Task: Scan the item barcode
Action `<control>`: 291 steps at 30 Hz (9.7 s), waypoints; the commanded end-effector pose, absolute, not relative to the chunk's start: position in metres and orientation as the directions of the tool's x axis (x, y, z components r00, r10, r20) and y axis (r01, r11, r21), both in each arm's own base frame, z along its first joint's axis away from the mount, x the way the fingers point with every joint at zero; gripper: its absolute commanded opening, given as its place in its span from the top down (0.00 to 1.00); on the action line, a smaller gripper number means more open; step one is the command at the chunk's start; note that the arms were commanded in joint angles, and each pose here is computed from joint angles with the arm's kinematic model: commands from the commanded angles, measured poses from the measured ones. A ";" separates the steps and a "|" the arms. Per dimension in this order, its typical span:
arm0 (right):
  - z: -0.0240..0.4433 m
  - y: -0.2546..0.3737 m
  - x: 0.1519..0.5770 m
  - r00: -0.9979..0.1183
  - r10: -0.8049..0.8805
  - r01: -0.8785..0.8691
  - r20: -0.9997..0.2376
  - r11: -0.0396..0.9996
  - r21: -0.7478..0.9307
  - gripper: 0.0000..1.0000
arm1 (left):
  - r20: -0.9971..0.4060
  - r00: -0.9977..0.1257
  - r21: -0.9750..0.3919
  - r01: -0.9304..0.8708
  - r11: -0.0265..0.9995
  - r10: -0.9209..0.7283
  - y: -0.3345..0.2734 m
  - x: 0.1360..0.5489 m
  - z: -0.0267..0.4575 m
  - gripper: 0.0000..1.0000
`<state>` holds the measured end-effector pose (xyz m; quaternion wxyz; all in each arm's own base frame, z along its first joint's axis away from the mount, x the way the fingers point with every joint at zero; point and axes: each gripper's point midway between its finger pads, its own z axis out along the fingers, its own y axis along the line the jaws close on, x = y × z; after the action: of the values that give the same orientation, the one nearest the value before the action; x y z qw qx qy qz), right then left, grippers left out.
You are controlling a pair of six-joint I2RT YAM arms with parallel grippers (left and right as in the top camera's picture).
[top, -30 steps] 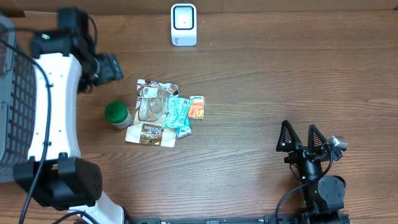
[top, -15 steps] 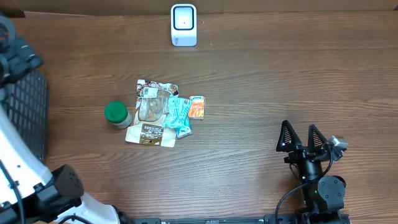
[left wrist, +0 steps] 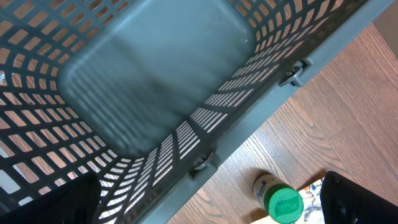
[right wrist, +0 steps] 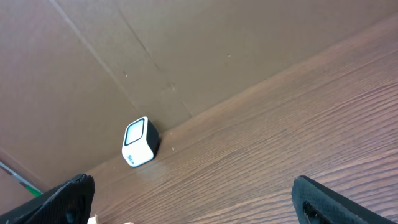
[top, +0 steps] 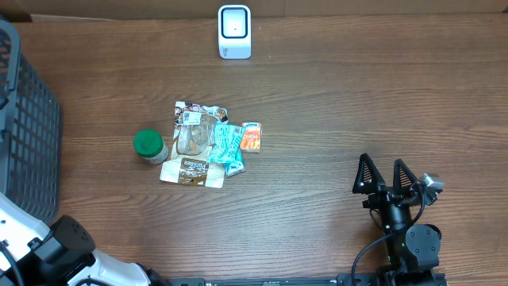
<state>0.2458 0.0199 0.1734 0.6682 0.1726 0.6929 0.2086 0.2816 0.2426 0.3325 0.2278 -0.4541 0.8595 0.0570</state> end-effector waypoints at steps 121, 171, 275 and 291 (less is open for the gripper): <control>0.171 0.019 0.246 -0.045 0.515 -0.037 -0.856 0.855 0.517 0.00 | -0.450 -0.463 -0.122 -0.815 0.566 -0.764 0.241 0.279 0.337 0.00; 0.274 0.101 0.293 -0.683 0.209 -0.204 -0.699 0.865 0.459 0.00 | -0.468 -0.807 -0.246 -0.273 0.930 -0.361 0.065 0.371 0.345 0.00; 0.048 0.086 0.338 -0.831 0.535 0.548 0.150 0.742 0.386 0.25 | -0.415 -0.891 -0.125 -0.143 0.982 -0.182 0.000 0.406 0.276 0.00; -0.001 0.082 0.346 -0.835 0.550 0.489 0.001 0.741 0.460 0.66 | -0.415 -0.891 -0.125 -0.143 0.982 -0.182 -0.001 0.406 0.277 0.00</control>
<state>0.3549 0.0849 0.0078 0.0744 0.2752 0.9275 0.2416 0.4070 -0.0034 0.2746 0.2149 -0.0777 0.9723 -0.0485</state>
